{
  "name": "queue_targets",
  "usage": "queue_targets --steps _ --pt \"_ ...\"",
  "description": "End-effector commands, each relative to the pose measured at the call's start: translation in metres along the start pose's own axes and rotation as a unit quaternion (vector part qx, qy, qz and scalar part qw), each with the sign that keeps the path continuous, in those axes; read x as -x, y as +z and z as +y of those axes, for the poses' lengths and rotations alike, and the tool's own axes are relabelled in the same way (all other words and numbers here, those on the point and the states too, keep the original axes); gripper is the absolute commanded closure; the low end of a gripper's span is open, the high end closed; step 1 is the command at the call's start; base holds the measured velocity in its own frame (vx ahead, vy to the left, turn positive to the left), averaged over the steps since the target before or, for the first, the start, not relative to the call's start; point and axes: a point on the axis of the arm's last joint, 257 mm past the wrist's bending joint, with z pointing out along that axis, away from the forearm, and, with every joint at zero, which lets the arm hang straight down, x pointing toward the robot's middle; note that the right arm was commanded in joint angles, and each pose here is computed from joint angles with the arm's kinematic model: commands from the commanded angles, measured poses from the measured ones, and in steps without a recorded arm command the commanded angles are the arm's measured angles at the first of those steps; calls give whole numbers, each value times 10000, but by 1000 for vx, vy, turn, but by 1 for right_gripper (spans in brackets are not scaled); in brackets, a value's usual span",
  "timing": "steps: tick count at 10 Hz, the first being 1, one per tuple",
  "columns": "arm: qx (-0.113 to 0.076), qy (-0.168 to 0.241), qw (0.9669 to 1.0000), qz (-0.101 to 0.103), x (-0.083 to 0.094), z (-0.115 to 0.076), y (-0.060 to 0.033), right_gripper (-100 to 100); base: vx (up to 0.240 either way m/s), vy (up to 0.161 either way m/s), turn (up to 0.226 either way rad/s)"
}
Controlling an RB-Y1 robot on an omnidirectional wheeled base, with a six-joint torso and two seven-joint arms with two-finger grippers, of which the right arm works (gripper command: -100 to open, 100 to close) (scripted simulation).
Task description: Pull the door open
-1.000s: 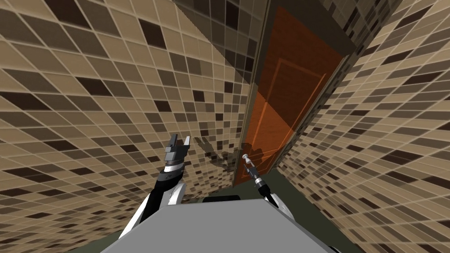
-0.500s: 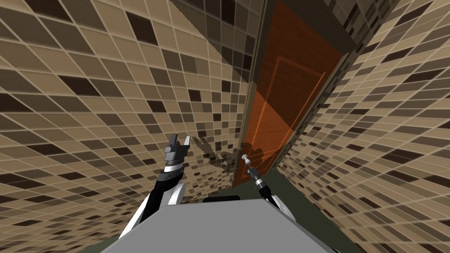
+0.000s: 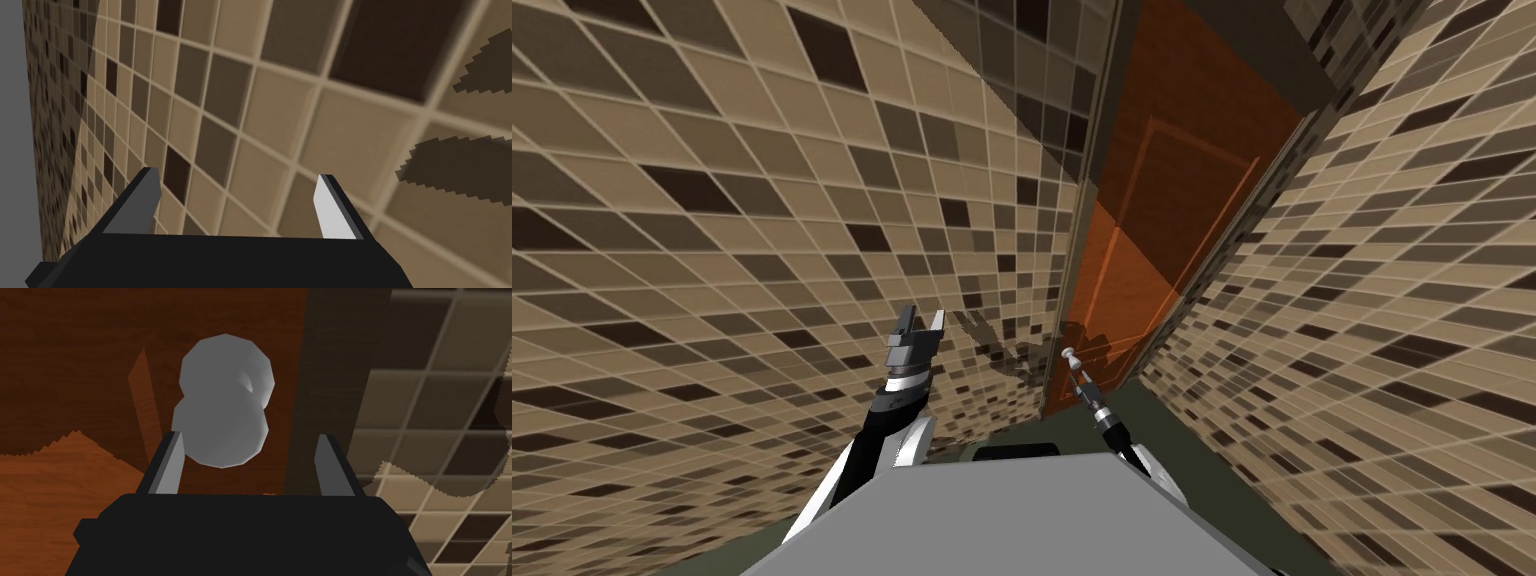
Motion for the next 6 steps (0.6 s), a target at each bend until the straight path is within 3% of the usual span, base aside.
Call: queue_targets --steps 1,4,6 --pt "41 -23 10000 -35 35 -19 -13 -100 -200 -17 -39" --pt "96 -58 9999 -80 81 -40 -32 -100 -173 -58 -34" --pt "10 -62 9999 -85 77 -78 -6 -100 -32 -6 55"
